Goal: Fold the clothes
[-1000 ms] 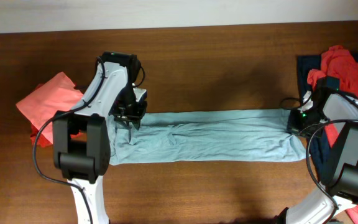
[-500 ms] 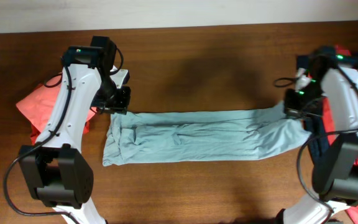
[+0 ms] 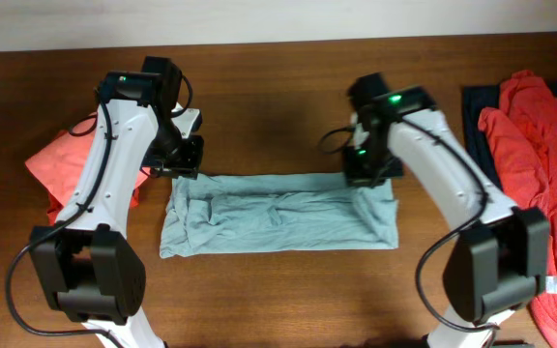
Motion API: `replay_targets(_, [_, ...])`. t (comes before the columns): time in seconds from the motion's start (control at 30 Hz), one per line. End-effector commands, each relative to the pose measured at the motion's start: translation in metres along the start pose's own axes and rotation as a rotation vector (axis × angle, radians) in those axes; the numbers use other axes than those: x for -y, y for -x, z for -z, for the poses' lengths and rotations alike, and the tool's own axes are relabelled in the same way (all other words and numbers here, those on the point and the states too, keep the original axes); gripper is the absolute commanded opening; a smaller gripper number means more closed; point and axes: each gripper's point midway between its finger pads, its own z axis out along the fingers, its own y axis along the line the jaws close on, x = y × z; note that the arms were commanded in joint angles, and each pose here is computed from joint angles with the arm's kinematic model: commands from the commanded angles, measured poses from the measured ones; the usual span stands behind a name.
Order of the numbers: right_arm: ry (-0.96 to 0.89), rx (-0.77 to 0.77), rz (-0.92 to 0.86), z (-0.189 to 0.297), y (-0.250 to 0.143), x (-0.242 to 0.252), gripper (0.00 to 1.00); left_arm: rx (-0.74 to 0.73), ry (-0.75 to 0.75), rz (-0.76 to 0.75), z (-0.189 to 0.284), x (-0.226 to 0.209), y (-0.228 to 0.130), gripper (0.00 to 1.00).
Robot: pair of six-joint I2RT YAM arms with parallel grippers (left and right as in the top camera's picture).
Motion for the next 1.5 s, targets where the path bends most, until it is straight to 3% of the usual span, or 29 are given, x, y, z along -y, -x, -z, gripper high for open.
replay_targets(0.0, [-0.012,-0.022,-0.019,-0.015,-0.001,-0.022,0.04,0.001,-0.001,0.009,0.002,0.000,-0.002,0.35])
replay_targets(0.23, [-0.018,-0.047,0.068,-0.046,-0.004,-0.059,0.05,0.000,-0.001,0.015,0.002,0.000,-0.002,0.35])
replay_targets(0.53, [0.006,-0.021,0.131,-0.052,-0.003,-0.083,0.22,-0.001,0.000,0.015,0.002,0.000,-0.002,0.35])
replay_targets(0.63, [0.131,-0.044,0.348,-0.051,-0.012,-0.107,0.27,0.000,0.000,0.015,0.002,0.000,-0.002,0.35])
replay_targets(0.7, [0.122,-0.042,0.382,-0.051,-0.012,-0.105,0.30,0.000,0.000,0.015,0.002,0.000,-0.002,0.35])
replay_targets(0.97, [0.039,-0.004,0.324,-0.046,0.004,-0.079,0.31,0.000,0.000,0.014,0.002,0.000,-0.002,0.35])
replay_targets(1.13, [-0.046,-0.046,0.142,-0.038,0.000,-0.041,0.31,-0.002,0.000,0.015,0.002,0.000,-0.003,0.35])
replay_targets(1.47, [-0.110,-0.113,0.145,-0.066,-0.021,-0.018,0.31,-0.012,0.000,0.016,0.002,0.000,-0.005,0.36])
